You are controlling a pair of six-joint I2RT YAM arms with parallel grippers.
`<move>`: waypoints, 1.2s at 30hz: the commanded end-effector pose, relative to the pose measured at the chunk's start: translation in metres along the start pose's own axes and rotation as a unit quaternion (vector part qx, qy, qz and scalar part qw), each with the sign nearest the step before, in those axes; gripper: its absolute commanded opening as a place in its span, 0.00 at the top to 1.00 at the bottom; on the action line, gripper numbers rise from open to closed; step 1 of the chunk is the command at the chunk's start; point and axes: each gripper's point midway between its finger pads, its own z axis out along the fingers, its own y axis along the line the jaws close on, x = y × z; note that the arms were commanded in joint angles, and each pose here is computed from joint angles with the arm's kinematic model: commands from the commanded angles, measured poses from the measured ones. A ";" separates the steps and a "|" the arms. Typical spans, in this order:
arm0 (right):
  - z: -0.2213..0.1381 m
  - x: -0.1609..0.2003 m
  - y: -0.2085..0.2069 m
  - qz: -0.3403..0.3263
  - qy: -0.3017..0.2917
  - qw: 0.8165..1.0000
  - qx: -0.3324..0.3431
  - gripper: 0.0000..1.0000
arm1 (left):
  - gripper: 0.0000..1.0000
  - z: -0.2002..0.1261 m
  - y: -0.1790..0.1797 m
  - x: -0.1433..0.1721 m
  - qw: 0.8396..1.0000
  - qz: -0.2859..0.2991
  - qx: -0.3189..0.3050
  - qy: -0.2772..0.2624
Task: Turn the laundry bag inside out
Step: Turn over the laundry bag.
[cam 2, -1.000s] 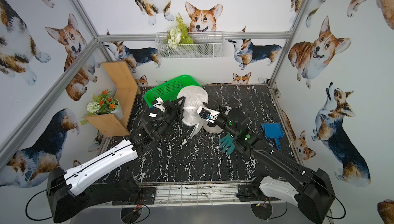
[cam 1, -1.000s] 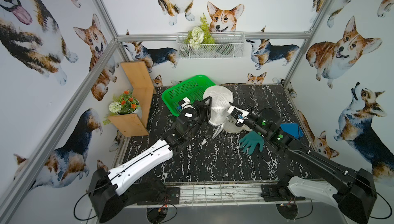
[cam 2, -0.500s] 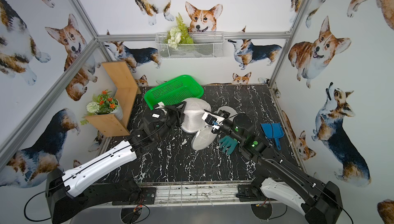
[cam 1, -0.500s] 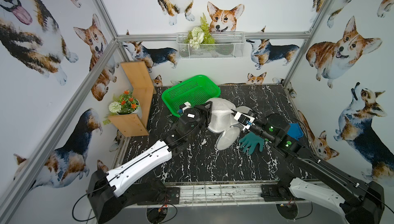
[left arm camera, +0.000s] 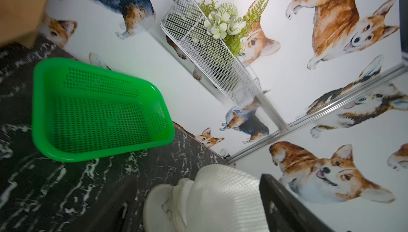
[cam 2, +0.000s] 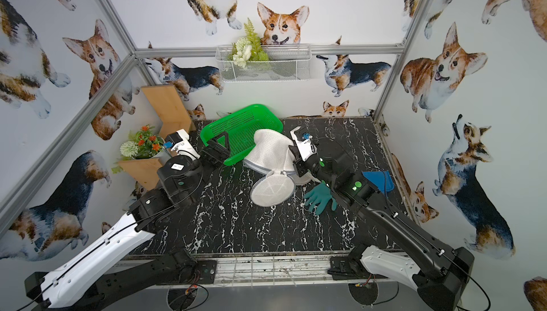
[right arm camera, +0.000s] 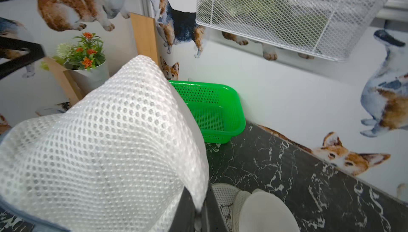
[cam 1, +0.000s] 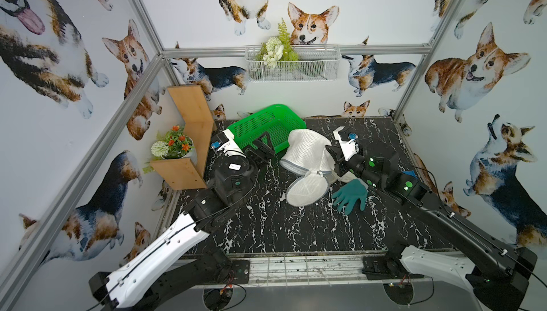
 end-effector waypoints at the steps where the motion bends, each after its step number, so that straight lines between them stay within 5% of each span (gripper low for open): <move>1: 0.007 0.040 -0.004 0.055 0.118 0.991 0.023 1.00 | 0.15 -0.012 -0.006 0.017 0.978 0.195 0.059 0.039; 6: 0.013 0.032 0.002 0.043 0.131 0.990 0.005 1.00 | 0.21 -0.040 -0.029 0.093 0.916 0.277 0.231 0.178; 11: 0.012 0.020 0.011 0.025 0.118 0.992 -0.024 1.00 | 0.19 -0.064 -0.036 0.144 0.870 0.255 0.337 0.254; 21: -0.006 0.013 0.032 -0.015 0.089 0.991 -0.094 1.00 | 0.31 -0.046 -0.032 0.166 0.846 0.320 0.345 0.252; 25: -0.010 0.016 0.040 -0.028 0.085 0.989 -0.118 1.00 | 0.26 -0.033 -0.033 0.171 0.844 0.335 0.333 0.255; 30: -0.021 0.000 0.044 -0.022 0.049 0.990 -0.134 1.00 | 0.25 -0.033 -0.046 0.181 0.830 0.325 0.368 0.264; 36: -0.019 -0.014 0.049 -0.009 0.030 0.989 -0.147 1.00 | 0.39 -0.039 -0.056 0.194 0.816 0.298 0.409 0.280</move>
